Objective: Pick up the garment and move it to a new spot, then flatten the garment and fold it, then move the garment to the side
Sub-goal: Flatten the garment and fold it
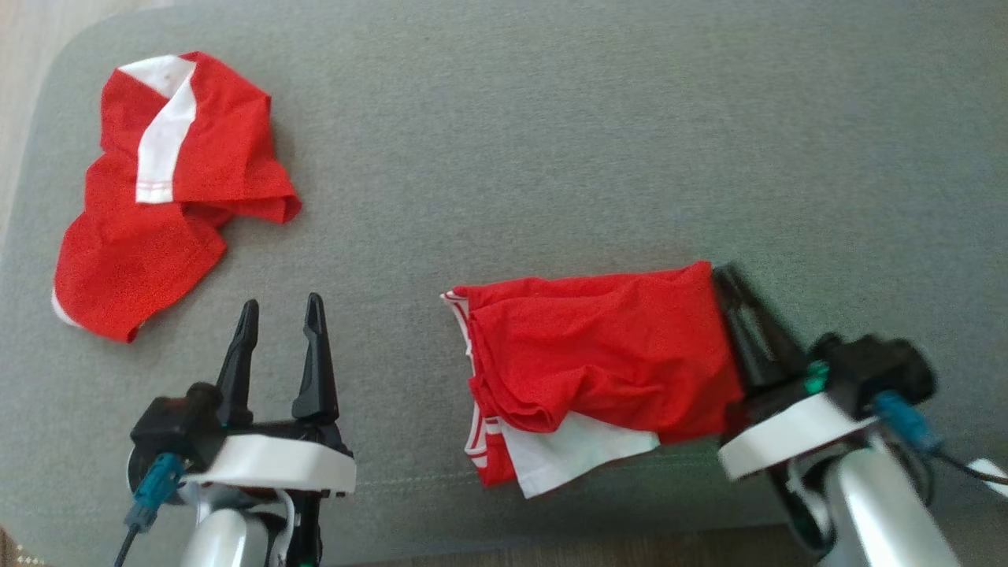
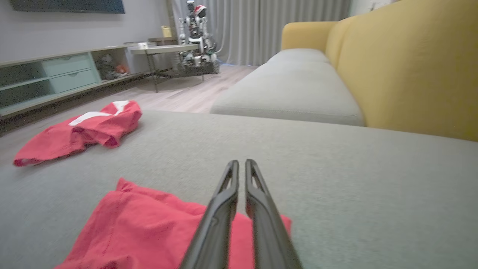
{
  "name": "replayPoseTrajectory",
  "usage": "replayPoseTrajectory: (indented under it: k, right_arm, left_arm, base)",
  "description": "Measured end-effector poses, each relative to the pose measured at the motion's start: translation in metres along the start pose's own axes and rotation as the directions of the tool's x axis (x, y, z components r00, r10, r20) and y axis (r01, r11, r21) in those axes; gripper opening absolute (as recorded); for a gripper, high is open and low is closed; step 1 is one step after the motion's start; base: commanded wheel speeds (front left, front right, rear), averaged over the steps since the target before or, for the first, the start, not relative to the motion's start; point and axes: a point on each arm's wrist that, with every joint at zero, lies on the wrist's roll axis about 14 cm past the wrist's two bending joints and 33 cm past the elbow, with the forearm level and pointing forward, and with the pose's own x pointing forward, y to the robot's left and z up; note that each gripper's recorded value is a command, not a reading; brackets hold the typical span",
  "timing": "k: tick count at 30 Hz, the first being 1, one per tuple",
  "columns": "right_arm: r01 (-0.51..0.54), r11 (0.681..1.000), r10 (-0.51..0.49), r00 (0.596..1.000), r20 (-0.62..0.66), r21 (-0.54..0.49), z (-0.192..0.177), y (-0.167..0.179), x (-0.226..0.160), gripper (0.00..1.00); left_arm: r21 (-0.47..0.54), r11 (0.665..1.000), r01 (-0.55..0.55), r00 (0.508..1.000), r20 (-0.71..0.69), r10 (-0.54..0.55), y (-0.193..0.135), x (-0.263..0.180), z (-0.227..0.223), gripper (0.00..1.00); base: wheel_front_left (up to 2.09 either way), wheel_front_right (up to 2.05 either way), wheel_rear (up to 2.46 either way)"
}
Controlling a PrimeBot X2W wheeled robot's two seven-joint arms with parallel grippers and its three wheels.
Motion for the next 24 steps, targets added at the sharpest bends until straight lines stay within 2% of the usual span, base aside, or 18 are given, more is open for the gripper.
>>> replayPoseTrajectory:
  k: [7, 12, 15, 21, 24]
  right_arm:
    - [-0.169, 0.982, 0.182, 0.969, -0.166, 0.087, -0.055, 0.054, -0.008, 0.0]
    - [-0.248, 0.958, 0.279, 0.923, -0.265, 0.146, -0.083, 0.086, -0.013, 0.0]
    - [-0.293, 0.943, 0.331, 0.88, -0.341, 0.158, -0.1, 0.098, -0.018, 0.0]
    - [-0.376, 0.898, 0.438, 0.815, -0.379, 0.229, -0.106, 0.134, -0.031, 0.0]
    - [-0.381, 0.891, 0.451, 0.8, -0.396, 0.246, -0.108, 0.137, -0.034, 0.0]
  left_arm:
    - [0.005, 0.999, -0.038, 0.999, -0.007, 0.038, 0.012, -0.006, -0.002, 1.0]
    - [0.001, 0.997, -0.071, 0.997, -0.01, 0.071, 0.022, -0.01, -0.002, 1.0]
    - [0.005, 0.996, -0.087, 0.996, -0.012, 0.087, 0.026, -0.012, -0.002, 1.0]
    - [0.005, 0.995, -0.099, 0.995, -0.011, 0.099, 0.029, -0.014, -0.001, 1.0]
    - [0.0, 0.995, -0.105, 0.994, -0.011, 0.105, 0.029, -0.014, -0.001, 1.0]
  base:
    - [0.0, 0.0, 0.0]
    - [0.0, 0.0, 0.0]
    - [0.0, 0.0, 0.0]
    - [0.0, 0.0, 0.0]
    - [0.0, 0.0, 0.0]
